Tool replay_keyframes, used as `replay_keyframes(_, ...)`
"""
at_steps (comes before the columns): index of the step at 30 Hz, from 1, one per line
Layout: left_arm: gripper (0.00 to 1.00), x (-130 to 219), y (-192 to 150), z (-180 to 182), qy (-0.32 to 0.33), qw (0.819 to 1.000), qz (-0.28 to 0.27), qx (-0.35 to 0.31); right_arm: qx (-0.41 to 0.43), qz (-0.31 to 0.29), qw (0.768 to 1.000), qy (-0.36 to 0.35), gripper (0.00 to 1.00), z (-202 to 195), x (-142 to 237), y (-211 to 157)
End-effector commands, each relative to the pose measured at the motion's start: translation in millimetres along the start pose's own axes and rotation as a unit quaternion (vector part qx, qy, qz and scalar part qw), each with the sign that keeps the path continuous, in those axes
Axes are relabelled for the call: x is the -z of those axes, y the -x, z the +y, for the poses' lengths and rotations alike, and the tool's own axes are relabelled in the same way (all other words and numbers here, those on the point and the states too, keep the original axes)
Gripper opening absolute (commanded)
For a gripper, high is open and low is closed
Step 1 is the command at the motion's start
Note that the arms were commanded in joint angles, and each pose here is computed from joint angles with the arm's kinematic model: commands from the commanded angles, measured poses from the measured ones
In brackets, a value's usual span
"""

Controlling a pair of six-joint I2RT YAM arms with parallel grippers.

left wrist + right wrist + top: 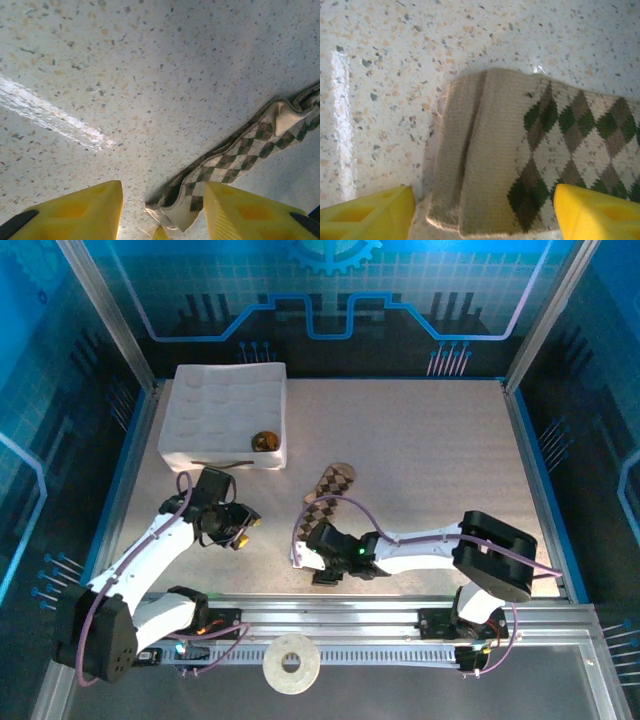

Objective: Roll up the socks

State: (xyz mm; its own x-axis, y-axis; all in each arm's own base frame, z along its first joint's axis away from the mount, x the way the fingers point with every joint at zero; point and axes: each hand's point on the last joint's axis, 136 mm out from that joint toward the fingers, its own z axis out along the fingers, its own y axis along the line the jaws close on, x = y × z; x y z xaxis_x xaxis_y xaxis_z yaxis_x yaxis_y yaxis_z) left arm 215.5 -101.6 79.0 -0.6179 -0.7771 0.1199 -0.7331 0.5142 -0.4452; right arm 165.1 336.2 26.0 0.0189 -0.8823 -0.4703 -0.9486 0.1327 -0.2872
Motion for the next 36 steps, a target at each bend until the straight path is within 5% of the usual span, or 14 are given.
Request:
replay_keyframes(1, 0.47, 3.6, -4.7, 2.7, -0.006, 1.0, 0.012, 0.008, -0.003, -0.002, 1.0, -0.016, 0.7, -5.7, -8.2, 11.8)
replay_keyframes(4, 0.47, 4.3, -5.2, 2.4, -0.006, 1.0, 0.013, 0.007, -0.009, 0.025, 0.999, -0.029, 0.55, -9.0, -19.5, 4.1)
replay_keyframes(9, 0.47, 6.8, -5.2, -1.7, -0.011, 1.0, 0.014, 0.004, -0.028, 0.025, 0.999, -0.024, 0.14, -12.6, -21.6, 7.1)
replay_keyframes(12, 0.47, 8.1, -5.4, -2.9, -0.01, 1.0, 0.015, 0.002, -0.041, 0.018, 0.999, -0.015, 0.0, -14.5, -14.8, 10.4)
replay_keyframes(20, 0.47, 6.3, -10.7, -5.0, -0.018, 0.999, 0.031, 0.007, -0.161, -0.026, 0.98, 0.112, 0.0, -19.5, 10.7, 29.0)
replay_keyframes(28, 0.46, -3.4, -20.3, -20.3, -0.033, 0.997, 0.067, -0.014, -0.323, -0.009, 0.902, 0.285, 0.0, -21.3, 8.6, 22.3)
replay_keyframes(36, 0.41, -22.6, -49.1, -49.1, -0.048, 0.993, 0.102, -0.043, -0.424, 0.049, 0.844, 0.325, 0.0, -36.2, -18.6, -4.0)
